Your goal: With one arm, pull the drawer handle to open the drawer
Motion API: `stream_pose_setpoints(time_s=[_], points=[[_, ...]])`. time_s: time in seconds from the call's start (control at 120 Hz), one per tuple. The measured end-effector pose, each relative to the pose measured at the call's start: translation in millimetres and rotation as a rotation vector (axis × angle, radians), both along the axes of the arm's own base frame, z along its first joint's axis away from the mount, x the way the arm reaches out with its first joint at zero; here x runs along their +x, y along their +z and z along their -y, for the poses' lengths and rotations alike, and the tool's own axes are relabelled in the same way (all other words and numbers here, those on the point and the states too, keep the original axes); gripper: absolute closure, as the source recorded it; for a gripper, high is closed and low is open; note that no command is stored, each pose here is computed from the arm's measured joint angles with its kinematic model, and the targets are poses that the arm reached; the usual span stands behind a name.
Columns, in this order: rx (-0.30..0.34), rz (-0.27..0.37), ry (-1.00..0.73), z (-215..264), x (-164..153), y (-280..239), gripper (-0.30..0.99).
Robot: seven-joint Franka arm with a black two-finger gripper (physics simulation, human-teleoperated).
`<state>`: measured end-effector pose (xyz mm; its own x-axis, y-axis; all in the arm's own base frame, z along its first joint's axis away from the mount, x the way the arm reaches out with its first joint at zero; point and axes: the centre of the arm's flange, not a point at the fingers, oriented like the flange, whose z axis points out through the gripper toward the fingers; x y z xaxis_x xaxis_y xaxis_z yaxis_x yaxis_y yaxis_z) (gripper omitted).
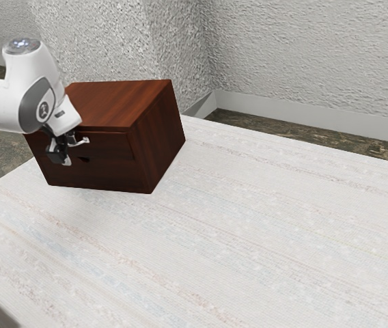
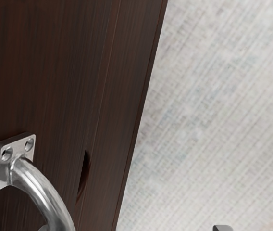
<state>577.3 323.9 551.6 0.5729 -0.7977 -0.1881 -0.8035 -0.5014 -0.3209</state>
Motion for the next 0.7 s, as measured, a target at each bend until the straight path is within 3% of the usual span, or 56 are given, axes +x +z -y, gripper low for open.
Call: stream_pose_setpoints(time_s=[0.7], points=[[-0.057, 0.018, 0.016, -1.9, -51.6, 14.3, 0.34]])
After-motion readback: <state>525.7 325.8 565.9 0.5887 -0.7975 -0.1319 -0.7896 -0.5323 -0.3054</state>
